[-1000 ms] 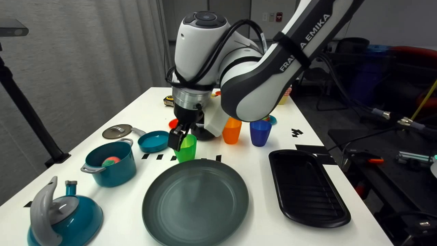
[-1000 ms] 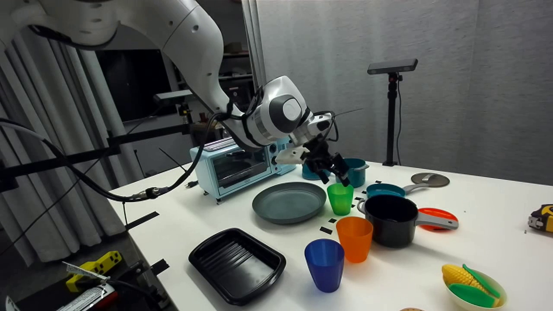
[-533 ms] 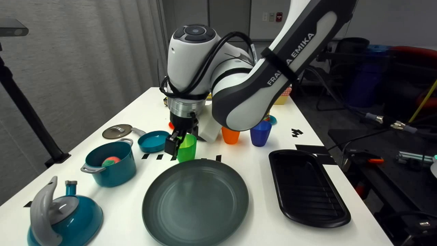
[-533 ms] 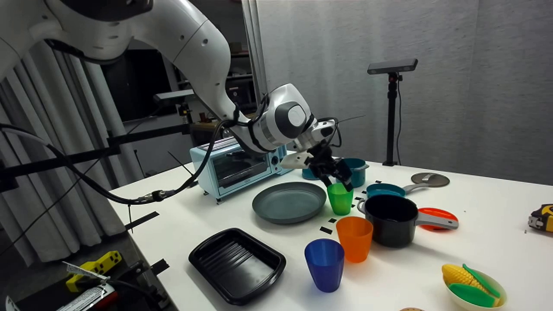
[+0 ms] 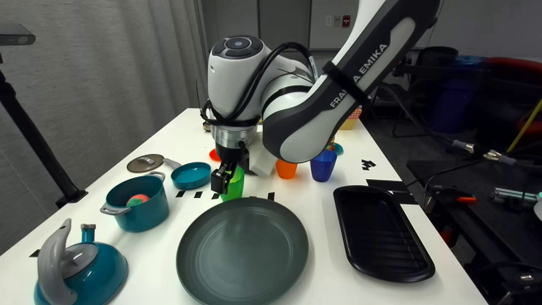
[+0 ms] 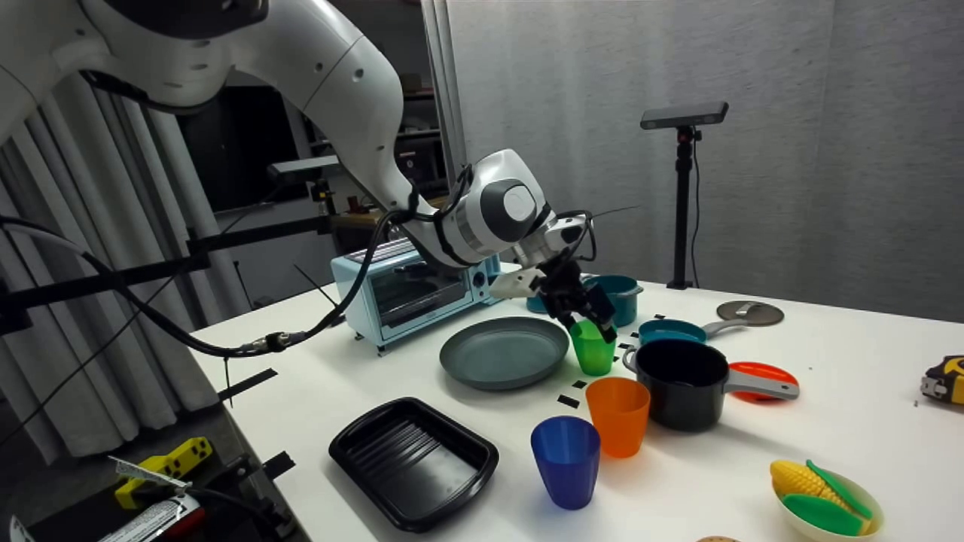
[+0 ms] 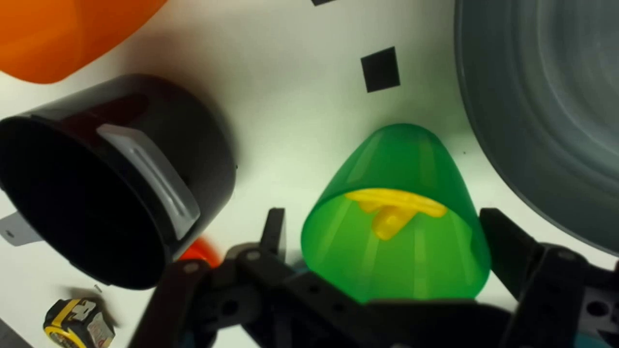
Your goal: Pour the things in the green cup into the pot
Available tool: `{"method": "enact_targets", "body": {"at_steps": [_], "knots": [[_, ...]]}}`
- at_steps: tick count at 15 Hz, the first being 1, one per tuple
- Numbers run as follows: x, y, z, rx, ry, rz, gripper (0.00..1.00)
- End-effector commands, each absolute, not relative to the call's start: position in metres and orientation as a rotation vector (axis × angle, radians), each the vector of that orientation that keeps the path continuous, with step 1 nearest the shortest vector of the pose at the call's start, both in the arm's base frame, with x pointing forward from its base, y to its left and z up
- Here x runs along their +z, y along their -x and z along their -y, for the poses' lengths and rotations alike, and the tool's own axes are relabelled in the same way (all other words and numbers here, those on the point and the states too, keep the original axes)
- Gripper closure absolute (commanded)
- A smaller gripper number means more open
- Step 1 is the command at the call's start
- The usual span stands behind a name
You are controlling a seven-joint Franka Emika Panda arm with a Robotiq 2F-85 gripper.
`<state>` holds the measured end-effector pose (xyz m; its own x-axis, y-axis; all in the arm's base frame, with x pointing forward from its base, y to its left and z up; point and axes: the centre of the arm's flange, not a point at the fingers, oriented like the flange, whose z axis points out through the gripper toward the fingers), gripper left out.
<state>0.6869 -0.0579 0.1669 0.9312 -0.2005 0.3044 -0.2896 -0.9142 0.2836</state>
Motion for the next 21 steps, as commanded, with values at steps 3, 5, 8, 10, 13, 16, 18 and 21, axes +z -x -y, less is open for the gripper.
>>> {"method": "enact_targets", "body": {"at_steps": [3, 5, 8, 10, 13, 16, 18, 21], "knots": [[0.152, -0.695, 0.053, 0.323, -2.759, 0.357, 0.0], [0.149, -0.697, 0.054, 0.313, -2.754, 0.354, 0.26], [0.15, -0.699, 0.055, 0.313, -2.75, 0.347, 0.41], [0.152, -0.7, 0.054, 0.32, -2.749, 0.341, 0.45], [0.156, -0.698, 0.053, 0.334, -2.748, 0.341, 0.45], [0.168, -0.695, 0.057, 0.342, -2.76, 0.362, 0.45], [0.184, -0.691, 0.063, 0.351, -2.776, 0.389, 0.45], [0.208, -0.686, 0.076, 0.373, -2.786, 0.444, 0.45]]}}
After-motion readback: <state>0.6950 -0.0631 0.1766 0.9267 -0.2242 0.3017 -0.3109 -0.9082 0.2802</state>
